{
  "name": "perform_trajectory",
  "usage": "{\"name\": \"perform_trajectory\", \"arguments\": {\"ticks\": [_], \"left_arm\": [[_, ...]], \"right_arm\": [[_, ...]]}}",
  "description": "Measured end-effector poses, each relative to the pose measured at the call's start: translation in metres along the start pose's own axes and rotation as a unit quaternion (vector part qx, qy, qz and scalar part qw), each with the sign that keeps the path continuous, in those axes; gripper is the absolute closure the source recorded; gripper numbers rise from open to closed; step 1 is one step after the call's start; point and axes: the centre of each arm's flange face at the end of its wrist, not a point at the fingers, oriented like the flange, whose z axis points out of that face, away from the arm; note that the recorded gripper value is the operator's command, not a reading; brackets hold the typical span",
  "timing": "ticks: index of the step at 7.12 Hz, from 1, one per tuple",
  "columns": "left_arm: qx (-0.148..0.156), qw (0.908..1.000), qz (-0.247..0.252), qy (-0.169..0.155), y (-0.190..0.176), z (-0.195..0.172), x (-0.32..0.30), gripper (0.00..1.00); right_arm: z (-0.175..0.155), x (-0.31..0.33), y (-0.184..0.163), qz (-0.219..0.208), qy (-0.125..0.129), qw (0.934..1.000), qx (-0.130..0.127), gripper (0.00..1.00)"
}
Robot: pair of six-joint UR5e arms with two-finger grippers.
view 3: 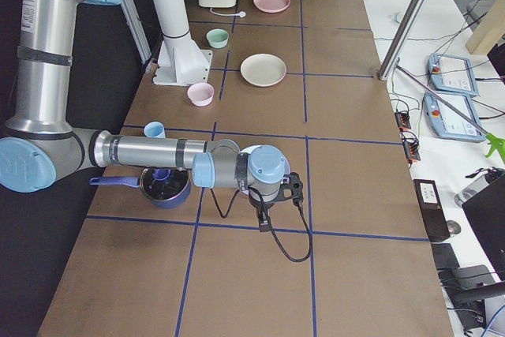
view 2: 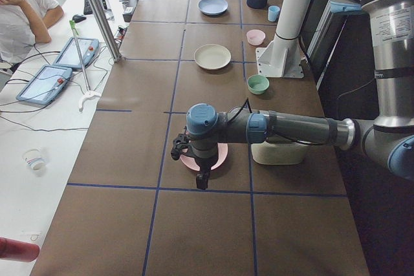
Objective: Stack three plates with pink and blue
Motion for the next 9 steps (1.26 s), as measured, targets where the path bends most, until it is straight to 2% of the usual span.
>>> {"name": "perform_trajectory", "arguments": {"ticks": [1,2,3,5,6,8,9], "left_arm": [[0.030,0.9992,0.026,-0.002,-0.017,-0.009,0.006,0.00],[0.043,0.9982,0.042,0.009,-0.027,-0.002,0.012,0.00],[0.045,0.9977,0.044,0.027,-0.036,0.020,0.022,0.00],[0.050,0.9968,-0.016,0.060,-0.048,0.096,0.047,0.00],[0.057,0.9935,-0.059,0.078,-0.047,0.135,0.052,0.01],[0.059,0.9880,-0.115,0.085,-0.042,0.178,0.057,0.01],[0.053,0.9881,-0.119,0.082,-0.040,0.191,0.061,0.09]], "right_arm": [[0.001,0.000,0.000,0.001,0.000,1.0000,-0.001,0.00],[0.002,0.001,0.000,0.002,0.000,1.0000,-0.002,0.00],[0.003,0.002,0.002,0.004,0.000,1.0000,-0.004,0.00],[0.005,0.004,0.005,0.007,0.000,1.0000,-0.007,0.00],[0.006,0.005,0.006,0.008,0.000,0.9999,-0.007,0.00],[0.008,0.007,0.008,0.010,0.001,0.9999,-0.010,0.00],[0.010,0.009,0.009,0.012,0.001,0.9999,-0.012,0.00]]}}
